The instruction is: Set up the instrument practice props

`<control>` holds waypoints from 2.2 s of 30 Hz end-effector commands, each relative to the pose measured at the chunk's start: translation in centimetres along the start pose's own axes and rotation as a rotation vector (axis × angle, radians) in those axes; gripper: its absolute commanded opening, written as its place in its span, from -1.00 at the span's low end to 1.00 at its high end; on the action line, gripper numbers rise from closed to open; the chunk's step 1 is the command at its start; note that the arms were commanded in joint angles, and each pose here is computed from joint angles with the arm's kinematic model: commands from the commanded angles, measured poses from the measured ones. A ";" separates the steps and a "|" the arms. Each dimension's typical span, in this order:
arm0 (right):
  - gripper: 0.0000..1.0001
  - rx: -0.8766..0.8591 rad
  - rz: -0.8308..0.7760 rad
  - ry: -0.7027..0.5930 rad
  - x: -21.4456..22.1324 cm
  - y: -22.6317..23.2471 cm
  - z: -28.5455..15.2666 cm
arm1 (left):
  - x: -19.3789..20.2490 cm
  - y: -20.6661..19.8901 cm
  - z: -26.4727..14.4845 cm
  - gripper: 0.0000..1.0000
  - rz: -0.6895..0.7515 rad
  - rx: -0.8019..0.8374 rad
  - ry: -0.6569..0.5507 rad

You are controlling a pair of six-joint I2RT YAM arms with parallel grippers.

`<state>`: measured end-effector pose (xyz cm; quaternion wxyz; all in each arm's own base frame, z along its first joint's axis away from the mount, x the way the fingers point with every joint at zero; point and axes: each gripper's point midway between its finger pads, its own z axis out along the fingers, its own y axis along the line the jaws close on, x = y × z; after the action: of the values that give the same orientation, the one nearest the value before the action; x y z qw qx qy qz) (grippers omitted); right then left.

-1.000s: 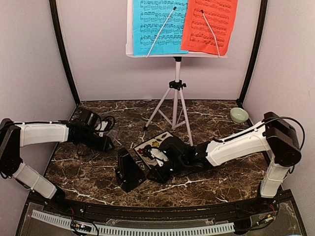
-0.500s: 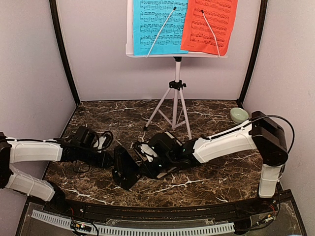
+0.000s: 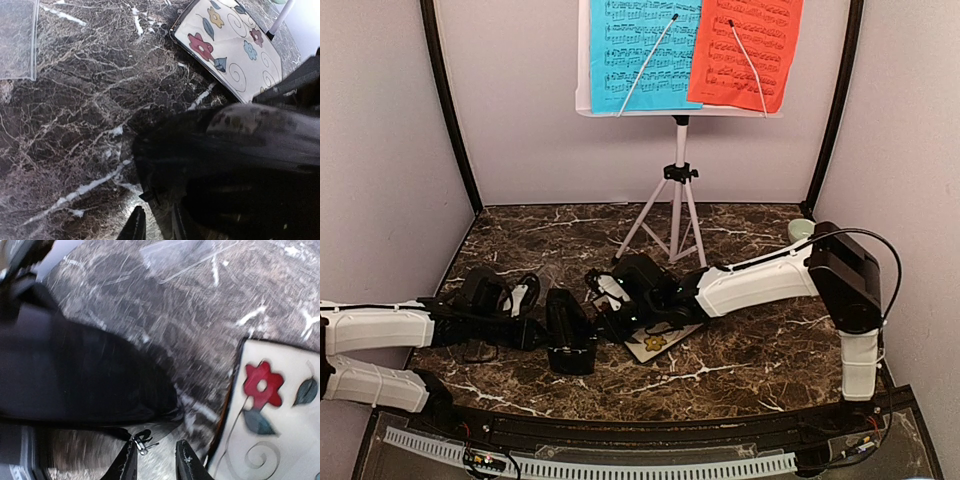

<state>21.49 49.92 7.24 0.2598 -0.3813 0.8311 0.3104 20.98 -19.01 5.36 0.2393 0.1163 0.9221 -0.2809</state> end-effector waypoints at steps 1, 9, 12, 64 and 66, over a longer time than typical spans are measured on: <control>-0.43 -0.050 -0.029 -0.108 -4.2 1.3 0.1 | 0.1 -2.2 0.0 -0.59 0.018 0.092 -0.011; -0.07 -0.048 -0.033 -0.161 -5.3 1.0 -3.5 | -1.0 -1.3 -0.6 -0.50 -0.017 0.024 -0.076; 0.24 -0.076 -0.049 -0.199 -5.8 1.8 -5.8 | -1.7 -1.3 -0.9 -0.48 -0.032 0.016 -0.110; 0.20 -0.016 -0.005 -0.265 -7.4 6.7 -4.9 | -2.2 -1.4 -1.1 -0.51 0.000 0.011 -0.125; 0.11 0.006 0.003 -0.265 -7.3 6.2 -4.9 | -2.1 -1.4 -1.2 -0.50 0.001 0.008 -0.127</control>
<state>19.22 52.70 16.91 0.3541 -0.3495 0.7895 0.3595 21.62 -19.42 6.98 0.2789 0.0898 0.9115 -0.2887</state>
